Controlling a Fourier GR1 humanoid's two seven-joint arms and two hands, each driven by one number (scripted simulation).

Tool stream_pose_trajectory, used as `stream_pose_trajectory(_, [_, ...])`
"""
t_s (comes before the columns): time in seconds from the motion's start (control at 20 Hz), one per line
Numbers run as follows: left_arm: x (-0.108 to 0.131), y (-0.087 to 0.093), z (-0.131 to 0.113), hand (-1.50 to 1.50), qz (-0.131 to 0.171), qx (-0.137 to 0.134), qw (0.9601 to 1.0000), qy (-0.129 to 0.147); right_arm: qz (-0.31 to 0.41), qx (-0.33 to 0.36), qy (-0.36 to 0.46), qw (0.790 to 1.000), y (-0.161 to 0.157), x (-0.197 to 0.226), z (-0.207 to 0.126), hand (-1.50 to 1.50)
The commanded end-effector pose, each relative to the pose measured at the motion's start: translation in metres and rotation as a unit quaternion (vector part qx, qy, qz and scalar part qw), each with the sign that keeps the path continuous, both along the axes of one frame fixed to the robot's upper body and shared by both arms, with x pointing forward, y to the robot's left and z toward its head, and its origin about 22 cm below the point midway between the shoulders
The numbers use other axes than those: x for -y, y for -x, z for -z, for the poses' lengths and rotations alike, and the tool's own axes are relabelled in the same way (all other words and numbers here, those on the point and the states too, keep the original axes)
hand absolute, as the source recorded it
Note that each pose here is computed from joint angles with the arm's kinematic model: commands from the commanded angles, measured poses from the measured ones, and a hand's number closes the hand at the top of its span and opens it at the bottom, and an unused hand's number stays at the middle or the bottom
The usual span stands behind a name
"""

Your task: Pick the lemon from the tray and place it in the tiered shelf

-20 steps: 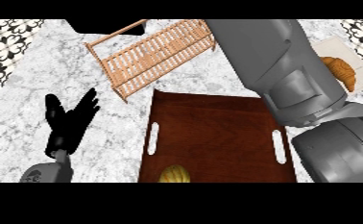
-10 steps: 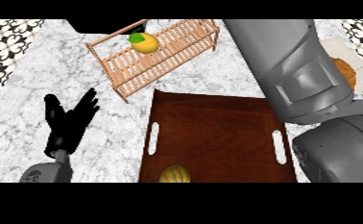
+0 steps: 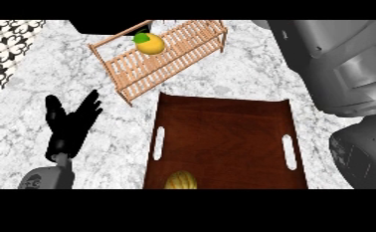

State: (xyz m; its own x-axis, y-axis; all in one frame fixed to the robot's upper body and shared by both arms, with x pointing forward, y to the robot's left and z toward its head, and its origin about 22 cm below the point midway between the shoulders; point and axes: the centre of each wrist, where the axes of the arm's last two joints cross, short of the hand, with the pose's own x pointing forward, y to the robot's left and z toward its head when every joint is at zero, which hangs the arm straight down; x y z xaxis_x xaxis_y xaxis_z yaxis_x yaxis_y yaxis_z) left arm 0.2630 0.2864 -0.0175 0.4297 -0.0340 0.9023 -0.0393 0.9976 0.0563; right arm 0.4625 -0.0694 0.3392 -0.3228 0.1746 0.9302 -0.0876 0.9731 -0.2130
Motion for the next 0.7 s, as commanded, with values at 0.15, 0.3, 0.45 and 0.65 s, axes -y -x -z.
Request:
stream_pose_trajectory(0.15, [-0.008,0.003,0.003,0.00,0.001,0.003,1.0000,-0.008,0.110,-0.013,-0.066,0.992,-0.011,0.083,-0.015,-1.50])
stream_pose_trajectory(0.3, [-0.010,0.002,0.005,0.00,-0.010,-0.002,0.9999,0.003,0.125,-0.025,-0.090,0.988,-0.015,0.116,-0.007,-1.50])
stream_pose_trajectory(0.45, [0.007,0.009,0.011,0.00,-0.003,-0.004,1.0000,0.008,0.104,-0.031,-0.117,0.987,-0.013,0.159,-0.006,-1.50])
stream_pose_trajectory(0.65, [0.018,-0.006,0.009,0.00,0.005,0.006,1.0000,0.003,0.095,-0.034,-0.093,0.991,-0.008,0.203,-0.006,-1.50])
